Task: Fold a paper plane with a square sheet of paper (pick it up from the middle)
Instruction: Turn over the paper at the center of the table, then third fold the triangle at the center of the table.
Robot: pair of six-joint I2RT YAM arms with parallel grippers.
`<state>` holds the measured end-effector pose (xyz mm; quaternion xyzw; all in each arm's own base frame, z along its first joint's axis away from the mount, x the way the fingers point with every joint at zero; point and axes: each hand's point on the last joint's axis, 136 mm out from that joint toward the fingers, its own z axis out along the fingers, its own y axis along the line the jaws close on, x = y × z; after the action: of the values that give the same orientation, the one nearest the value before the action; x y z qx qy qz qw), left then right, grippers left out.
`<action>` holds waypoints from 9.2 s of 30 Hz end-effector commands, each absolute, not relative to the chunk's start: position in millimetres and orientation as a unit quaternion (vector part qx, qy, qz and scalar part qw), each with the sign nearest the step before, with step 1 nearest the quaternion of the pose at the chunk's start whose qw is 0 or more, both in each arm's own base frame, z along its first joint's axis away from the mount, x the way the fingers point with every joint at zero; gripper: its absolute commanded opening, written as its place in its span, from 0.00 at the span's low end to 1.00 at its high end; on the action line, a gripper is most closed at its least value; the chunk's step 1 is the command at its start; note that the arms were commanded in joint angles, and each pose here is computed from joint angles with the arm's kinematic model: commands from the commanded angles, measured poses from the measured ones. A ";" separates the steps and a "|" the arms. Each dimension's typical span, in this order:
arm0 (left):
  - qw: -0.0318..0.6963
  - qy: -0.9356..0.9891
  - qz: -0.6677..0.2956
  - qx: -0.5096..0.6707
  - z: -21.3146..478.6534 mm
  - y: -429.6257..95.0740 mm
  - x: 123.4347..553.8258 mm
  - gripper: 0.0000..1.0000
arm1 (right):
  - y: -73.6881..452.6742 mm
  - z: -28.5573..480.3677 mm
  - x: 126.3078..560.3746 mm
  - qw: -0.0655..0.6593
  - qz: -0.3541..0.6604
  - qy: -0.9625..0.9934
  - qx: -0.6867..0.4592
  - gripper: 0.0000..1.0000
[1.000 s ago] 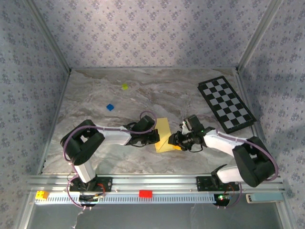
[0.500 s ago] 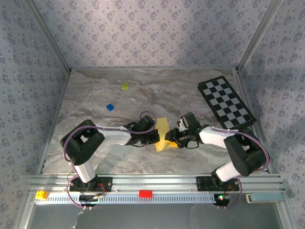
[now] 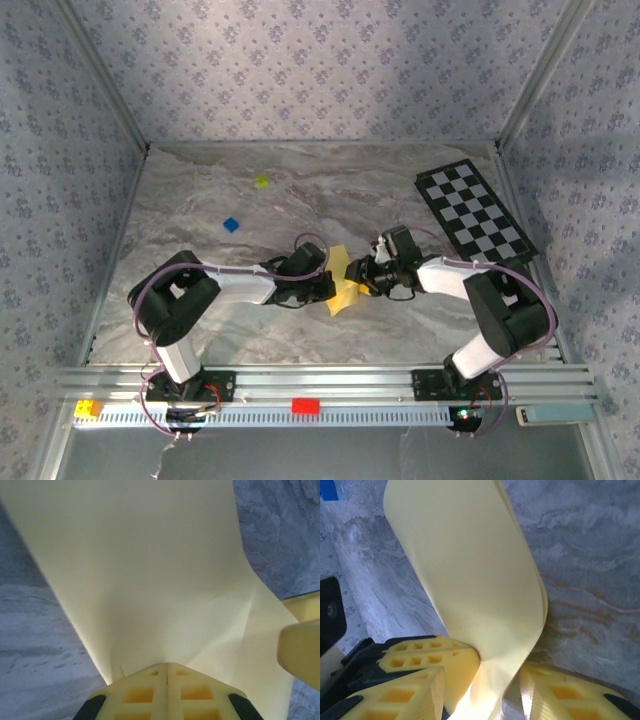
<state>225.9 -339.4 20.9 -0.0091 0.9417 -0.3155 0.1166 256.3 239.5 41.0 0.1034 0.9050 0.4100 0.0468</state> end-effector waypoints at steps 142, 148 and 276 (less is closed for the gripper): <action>0.205 0.934 -0.267 -0.122 88.3 -245.5 235.0 0.52 | 188.0 -15.3 202.8 -0.018 0.383 0.922 0.064 0.05; 0.183 0.927 -0.306 -0.114 82.1 -268.3 237.6 0.51 | 183.9 -25.5 198.0 -0.029 0.370 0.926 0.070 0.05; 0.137 0.889 -0.406 -0.165 73.9 -304.8 248.6 0.02 | 297.3 79.9 197.7 0.501 0.013 0.725 -0.472 0.40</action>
<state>245.2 -307.7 70.5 -0.1526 0.8905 -0.4073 0.1332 194.5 294.0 70.9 -0.4845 0.7259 0.0136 0.4881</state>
